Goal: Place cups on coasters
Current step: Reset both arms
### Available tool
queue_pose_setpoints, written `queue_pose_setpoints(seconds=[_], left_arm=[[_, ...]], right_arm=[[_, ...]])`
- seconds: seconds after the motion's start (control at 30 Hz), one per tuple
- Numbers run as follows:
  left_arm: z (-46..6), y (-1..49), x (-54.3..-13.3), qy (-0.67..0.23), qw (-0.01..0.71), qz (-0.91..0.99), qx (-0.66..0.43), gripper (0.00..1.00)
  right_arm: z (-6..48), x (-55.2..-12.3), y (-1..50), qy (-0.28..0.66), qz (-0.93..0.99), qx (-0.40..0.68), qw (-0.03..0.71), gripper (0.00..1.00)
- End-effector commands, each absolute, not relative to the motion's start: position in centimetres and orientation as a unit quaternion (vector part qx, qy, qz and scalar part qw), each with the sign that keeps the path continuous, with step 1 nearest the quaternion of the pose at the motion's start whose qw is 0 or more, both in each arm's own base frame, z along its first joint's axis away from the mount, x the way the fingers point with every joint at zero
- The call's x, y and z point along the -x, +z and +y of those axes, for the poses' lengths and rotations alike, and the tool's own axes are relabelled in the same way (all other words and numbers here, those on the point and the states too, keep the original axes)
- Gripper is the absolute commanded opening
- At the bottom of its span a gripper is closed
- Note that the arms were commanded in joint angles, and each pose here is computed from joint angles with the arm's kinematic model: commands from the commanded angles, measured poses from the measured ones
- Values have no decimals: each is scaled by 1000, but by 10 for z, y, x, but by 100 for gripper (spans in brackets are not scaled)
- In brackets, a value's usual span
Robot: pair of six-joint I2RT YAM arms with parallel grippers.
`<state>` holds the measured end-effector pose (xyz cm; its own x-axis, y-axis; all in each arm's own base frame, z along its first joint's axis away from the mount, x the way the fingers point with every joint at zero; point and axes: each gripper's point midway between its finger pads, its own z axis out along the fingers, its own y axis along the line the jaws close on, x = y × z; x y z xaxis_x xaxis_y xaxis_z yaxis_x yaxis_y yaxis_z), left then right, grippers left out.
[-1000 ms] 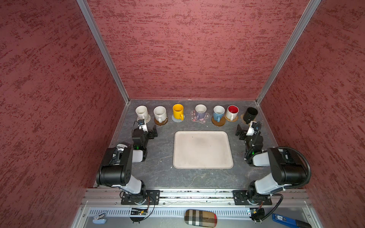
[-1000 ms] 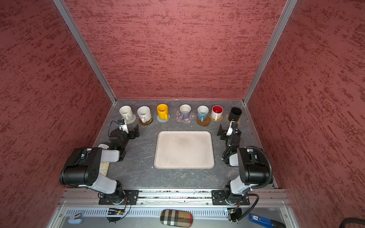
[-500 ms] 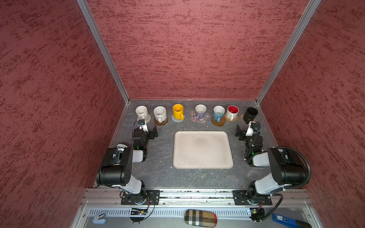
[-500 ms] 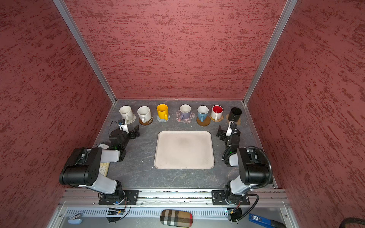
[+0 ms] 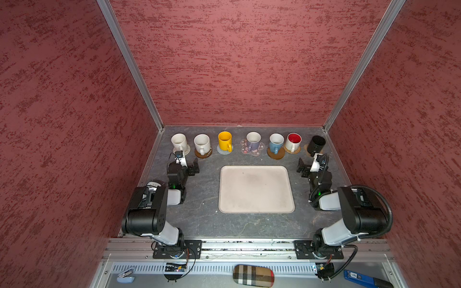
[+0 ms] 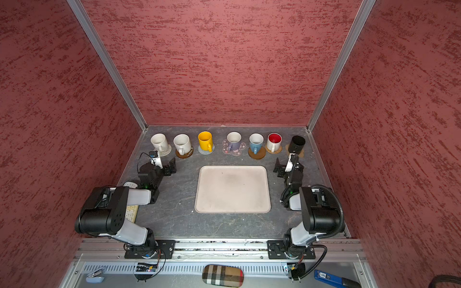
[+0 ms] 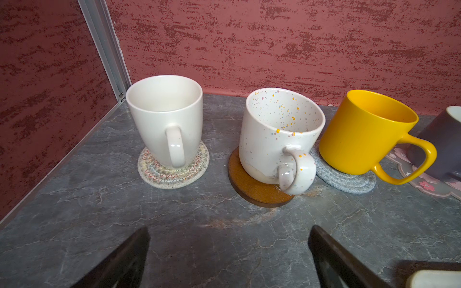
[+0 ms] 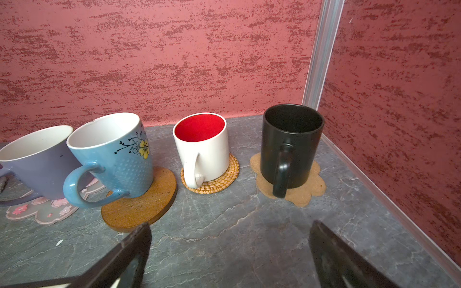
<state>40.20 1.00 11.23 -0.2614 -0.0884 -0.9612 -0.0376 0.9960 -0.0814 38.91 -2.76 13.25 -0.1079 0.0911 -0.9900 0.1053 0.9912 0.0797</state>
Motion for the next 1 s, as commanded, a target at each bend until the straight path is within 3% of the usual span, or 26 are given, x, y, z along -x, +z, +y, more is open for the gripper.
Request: queue_pose_setpoints(seconds=[0.0,0.97], left_arm=[[9,114,-402,-22,608,792,41,99],[6,114,-401,-16,609,792,37,99]], right_arm=[[-23,-388,134,-6,743,-48,667,99],[-22,-387,136,-6,741,-46,670,99]])
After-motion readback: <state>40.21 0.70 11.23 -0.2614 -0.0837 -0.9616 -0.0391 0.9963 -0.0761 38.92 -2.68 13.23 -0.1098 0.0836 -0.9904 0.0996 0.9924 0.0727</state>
